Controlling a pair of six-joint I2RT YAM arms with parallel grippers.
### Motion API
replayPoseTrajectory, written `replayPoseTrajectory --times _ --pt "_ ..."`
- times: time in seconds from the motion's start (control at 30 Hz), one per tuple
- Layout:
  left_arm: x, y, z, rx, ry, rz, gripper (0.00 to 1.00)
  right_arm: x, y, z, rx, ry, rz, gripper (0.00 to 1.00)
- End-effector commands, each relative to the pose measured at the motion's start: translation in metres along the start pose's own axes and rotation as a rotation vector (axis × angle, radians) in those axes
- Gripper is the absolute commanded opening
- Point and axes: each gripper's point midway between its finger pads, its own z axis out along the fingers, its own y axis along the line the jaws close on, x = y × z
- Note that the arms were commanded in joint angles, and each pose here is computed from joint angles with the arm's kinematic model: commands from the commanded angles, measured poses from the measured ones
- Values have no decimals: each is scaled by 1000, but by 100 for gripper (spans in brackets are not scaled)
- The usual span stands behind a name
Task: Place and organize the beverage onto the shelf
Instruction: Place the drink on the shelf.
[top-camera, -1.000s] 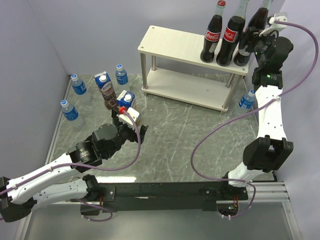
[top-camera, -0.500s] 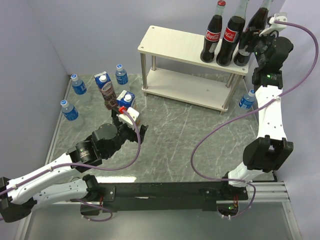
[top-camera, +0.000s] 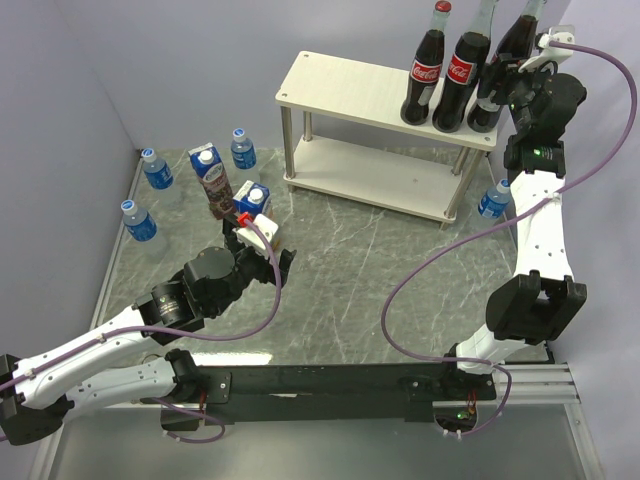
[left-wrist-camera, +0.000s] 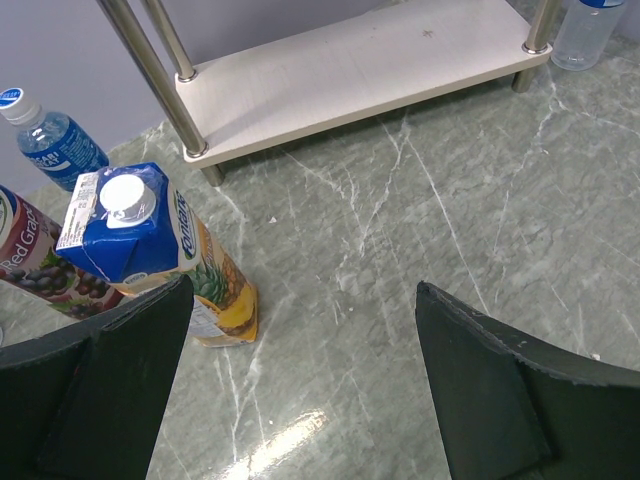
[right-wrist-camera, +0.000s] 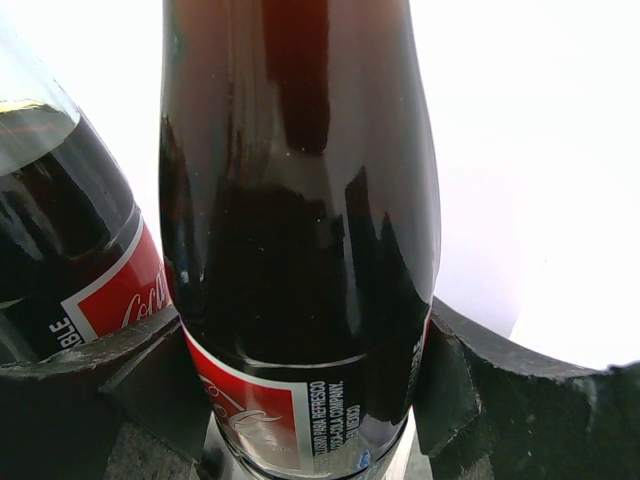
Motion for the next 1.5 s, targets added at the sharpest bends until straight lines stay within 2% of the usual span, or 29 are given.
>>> replayPoseTrajectory --times 0.0,0.3,0.5,0.8,1.1,1.2,1.3,1.47 --pt "-8 -1 1 10 -28 -18 98 -106 8 -16 2 -292 -77 42" --pt "-7 1 2 -1 -24 -19 98 -104 9 -12 -18 -281 -56 40" --pt "-6 1 3 -1 -21 -21 98 -104 10 -11 -29 -277 -64 45" --pt "-5 3 5 -8 -18 -21 98 -104 3 -7 -30 -273 -66 43" --pt "-4 4 6 -9 -13 -20 98 -100 4 -4 -41 -261 -67 48" --pt "-5 5 7 -11 -15 -22 98 -100 5 -5 -44 -260 -70 43" --pt "-4 4 6 -6 -14 -21 98 -104 6 -7 -45 -264 -71 35" --pt "-4 5 6 -8 -14 -21 98 -110 4 -11 -32 -275 -75 28"
